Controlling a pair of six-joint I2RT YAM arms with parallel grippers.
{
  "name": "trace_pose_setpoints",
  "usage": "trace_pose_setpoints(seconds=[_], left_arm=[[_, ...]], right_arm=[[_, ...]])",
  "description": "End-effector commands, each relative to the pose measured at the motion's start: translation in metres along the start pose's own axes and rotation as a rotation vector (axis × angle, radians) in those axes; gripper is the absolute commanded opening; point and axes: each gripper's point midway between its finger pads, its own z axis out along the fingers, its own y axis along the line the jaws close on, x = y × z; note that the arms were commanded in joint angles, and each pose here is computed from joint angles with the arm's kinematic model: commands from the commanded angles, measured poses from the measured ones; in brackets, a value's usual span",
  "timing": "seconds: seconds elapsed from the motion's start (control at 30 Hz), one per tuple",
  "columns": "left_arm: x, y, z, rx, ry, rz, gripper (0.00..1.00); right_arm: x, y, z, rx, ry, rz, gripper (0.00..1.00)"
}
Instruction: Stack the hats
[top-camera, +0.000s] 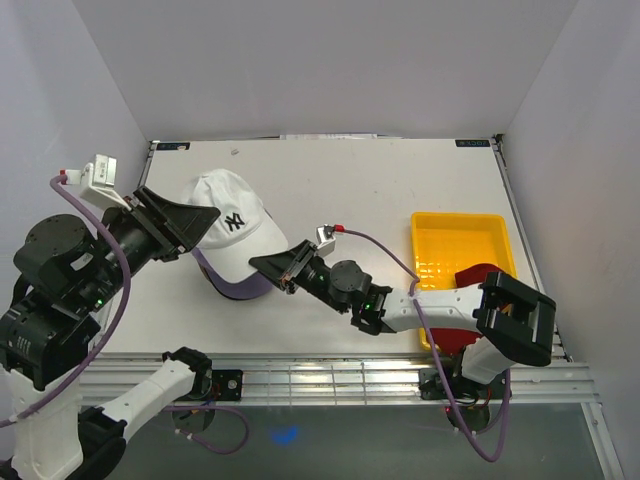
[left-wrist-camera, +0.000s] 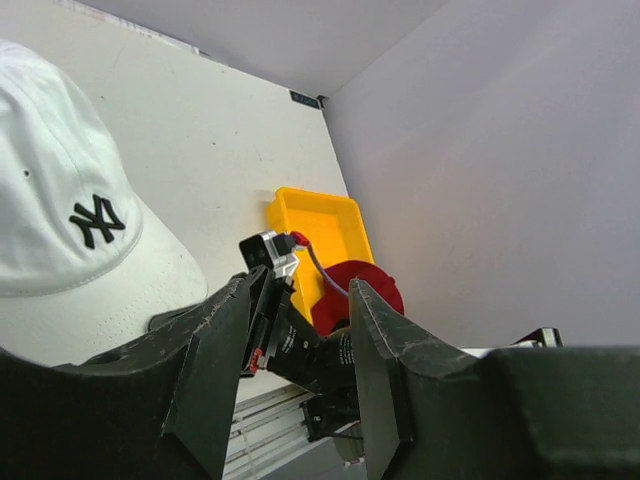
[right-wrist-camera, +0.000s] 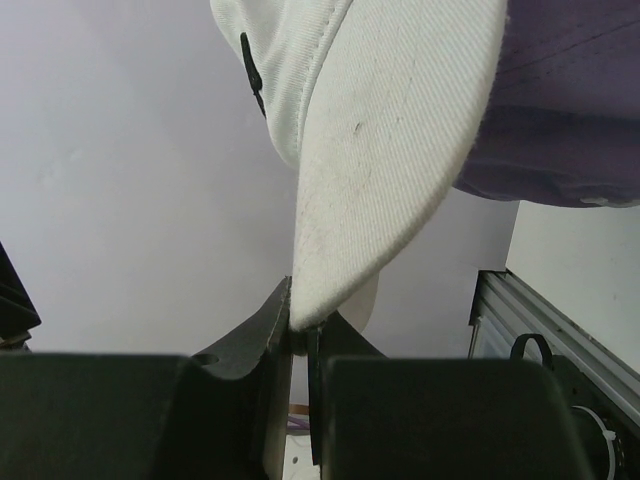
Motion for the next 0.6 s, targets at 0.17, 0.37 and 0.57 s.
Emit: trace_pose_setpoints(seconds=[0.17,0.37,0.57], left_arm=[[0.005,0.008,0.02,-0.025,0.021,0.016,0.55],[0.0,0.001,0.019,-0.022,0.04,0.052,0.55],[-0.003,-0.005,0.015,-0.007,0.046,0.07,0.55]], right_arm=[[0.009,0.026,0.006,-0.109,0.034,0.063,0.08],[0.003,0.043,0.008,-0.174,0.017,0.059,0.08],[-0.002,0.083,0.018,-0.274,0.011,0.012,0.08]])
